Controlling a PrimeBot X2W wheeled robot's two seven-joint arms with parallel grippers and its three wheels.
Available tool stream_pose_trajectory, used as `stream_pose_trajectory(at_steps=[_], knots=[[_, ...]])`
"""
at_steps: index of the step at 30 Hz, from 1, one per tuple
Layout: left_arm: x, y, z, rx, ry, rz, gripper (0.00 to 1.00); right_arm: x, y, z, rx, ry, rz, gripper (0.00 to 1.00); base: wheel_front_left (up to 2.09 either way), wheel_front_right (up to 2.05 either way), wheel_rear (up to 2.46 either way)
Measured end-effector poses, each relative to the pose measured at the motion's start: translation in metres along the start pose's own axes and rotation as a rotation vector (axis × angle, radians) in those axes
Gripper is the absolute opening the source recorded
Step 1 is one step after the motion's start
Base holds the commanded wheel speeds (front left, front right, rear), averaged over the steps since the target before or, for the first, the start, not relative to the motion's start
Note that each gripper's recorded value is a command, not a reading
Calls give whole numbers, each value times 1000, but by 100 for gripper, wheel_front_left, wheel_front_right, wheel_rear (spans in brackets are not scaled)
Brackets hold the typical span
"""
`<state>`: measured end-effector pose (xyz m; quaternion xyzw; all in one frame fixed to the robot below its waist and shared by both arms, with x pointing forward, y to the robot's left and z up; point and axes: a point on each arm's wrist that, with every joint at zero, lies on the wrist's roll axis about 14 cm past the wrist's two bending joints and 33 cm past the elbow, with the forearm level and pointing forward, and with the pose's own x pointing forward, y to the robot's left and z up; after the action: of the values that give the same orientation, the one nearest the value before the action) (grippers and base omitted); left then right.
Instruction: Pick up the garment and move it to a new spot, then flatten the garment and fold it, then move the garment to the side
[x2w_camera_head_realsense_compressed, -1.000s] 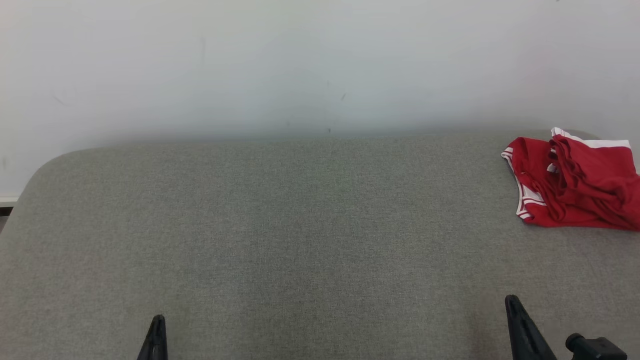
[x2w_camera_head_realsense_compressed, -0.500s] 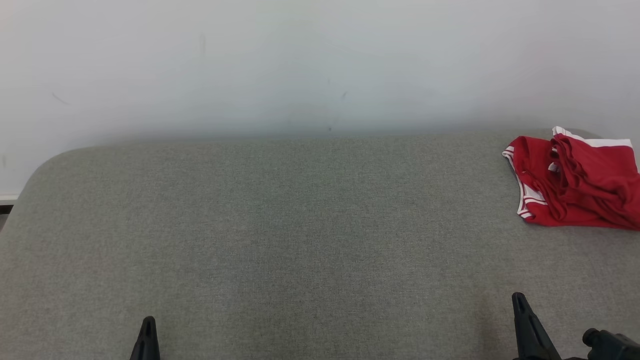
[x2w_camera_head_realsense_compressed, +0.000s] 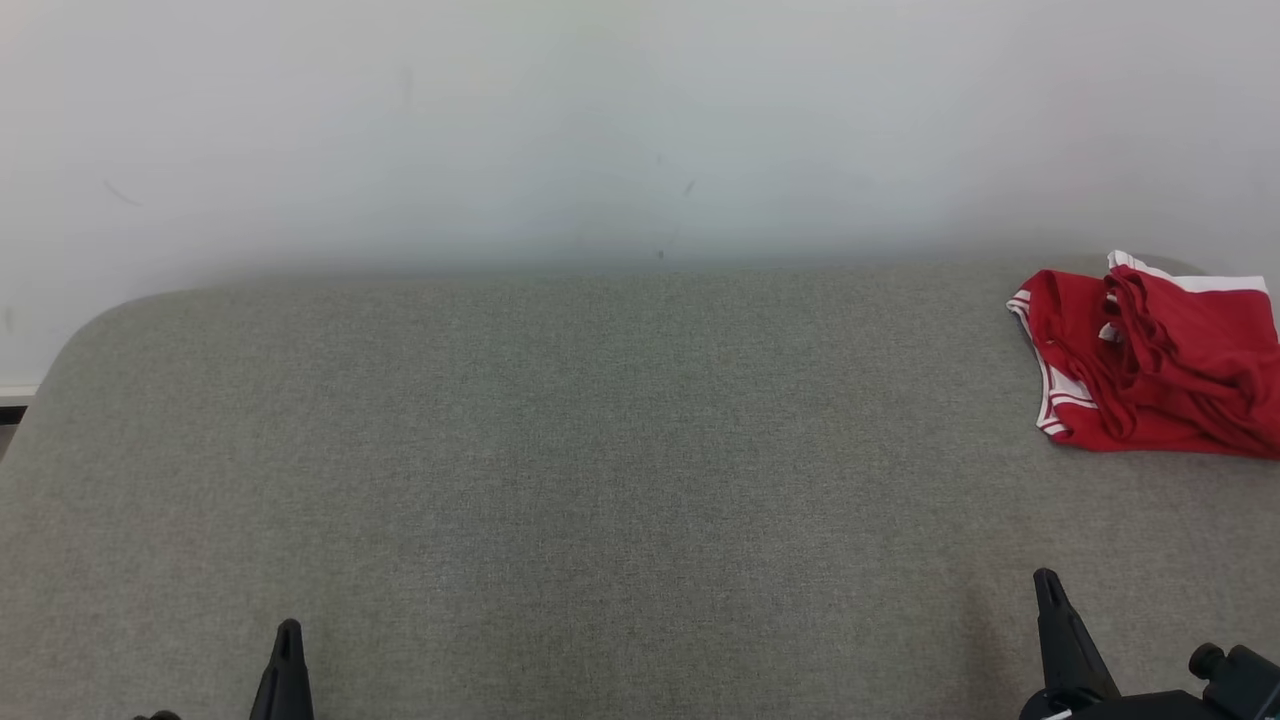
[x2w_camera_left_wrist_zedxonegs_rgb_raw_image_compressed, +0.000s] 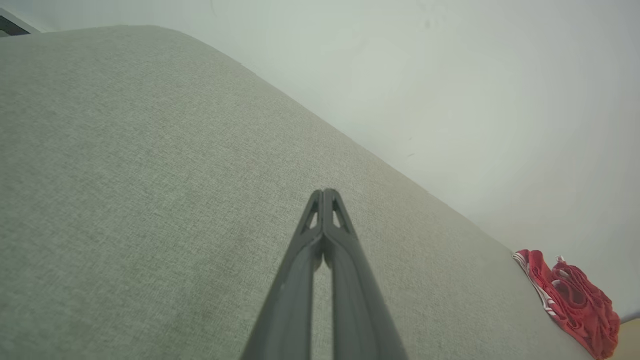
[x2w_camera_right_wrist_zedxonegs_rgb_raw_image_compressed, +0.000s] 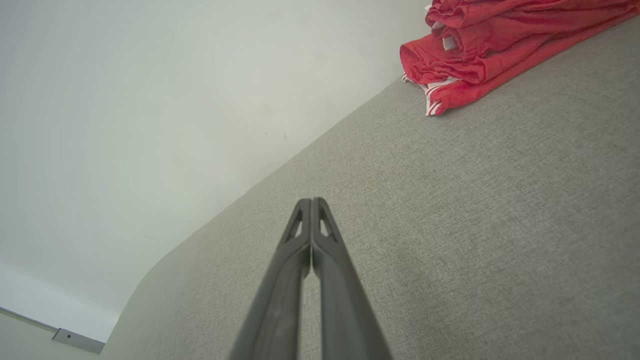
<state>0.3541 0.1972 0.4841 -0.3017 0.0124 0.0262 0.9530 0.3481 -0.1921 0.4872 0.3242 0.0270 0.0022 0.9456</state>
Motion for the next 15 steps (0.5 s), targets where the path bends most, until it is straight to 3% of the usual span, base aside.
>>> stream_pose_trajectory(at_steps=[15], knots=[[7,2,2,-207,10,18,0,9,-1,5,197,-11,-11,0,0,0,0]])
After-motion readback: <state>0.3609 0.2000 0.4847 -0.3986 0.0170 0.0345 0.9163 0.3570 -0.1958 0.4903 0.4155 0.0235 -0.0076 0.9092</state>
